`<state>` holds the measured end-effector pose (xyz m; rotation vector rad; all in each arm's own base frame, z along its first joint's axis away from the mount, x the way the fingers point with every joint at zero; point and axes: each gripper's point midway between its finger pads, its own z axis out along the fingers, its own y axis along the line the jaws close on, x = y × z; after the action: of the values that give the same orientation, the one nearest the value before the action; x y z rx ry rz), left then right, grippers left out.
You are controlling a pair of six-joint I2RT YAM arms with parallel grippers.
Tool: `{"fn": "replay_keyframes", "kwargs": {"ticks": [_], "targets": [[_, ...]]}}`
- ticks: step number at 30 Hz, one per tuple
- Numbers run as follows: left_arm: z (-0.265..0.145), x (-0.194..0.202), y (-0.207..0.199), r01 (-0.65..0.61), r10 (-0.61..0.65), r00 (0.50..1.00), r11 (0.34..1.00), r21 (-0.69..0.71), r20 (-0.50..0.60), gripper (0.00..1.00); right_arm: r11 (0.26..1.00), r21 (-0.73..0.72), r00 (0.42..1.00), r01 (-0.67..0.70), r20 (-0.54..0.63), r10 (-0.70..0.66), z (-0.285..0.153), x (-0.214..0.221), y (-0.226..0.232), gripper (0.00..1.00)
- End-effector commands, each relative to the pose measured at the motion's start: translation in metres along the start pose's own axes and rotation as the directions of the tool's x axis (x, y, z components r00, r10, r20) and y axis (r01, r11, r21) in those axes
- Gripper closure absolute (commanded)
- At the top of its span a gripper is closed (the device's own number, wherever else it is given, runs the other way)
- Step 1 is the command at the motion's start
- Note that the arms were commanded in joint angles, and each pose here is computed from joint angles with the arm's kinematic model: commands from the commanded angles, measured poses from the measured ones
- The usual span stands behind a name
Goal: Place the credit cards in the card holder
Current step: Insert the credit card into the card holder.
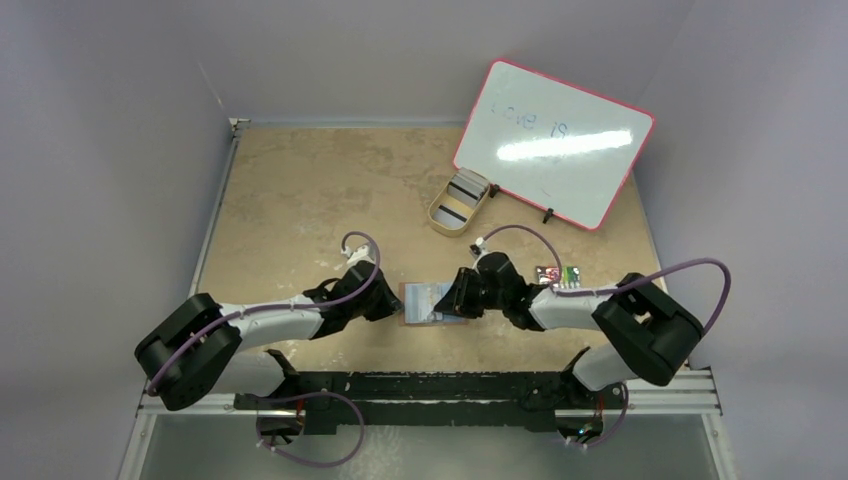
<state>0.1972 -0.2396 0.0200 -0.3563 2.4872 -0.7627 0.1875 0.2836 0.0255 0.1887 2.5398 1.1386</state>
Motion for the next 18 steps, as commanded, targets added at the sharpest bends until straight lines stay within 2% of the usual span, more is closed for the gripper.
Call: {"fn": "replay_keyframes", "kwargs": {"ticks": [1, 8, 18], "targets": [[0.001, 0.004, -0.008, 0.002, -0.001, 1.0, 1.0, 0.029, -0.02, 1.0, 0.991, 0.123, 0.998, 0.053, 0.023, -0.057, -0.008, -0.006, -0.014, 0.72], [0.001, 0.003, 0.0, -0.017, 0.017, 1.0, 1.0, -0.006, -0.009, 1.0, 0.987, 0.14, 0.995, 0.082, 0.053, -0.09, -0.013, -0.018, -0.006, 0.63], [0.001, 0.003, -0.005, -0.006, 0.006, 1.0, 1.0, 0.02, -0.007, 0.99, 0.991, 0.064, 0.993, 0.12, 0.016, -0.121, 0.008, -0.018, 0.016, 0.64]]}}
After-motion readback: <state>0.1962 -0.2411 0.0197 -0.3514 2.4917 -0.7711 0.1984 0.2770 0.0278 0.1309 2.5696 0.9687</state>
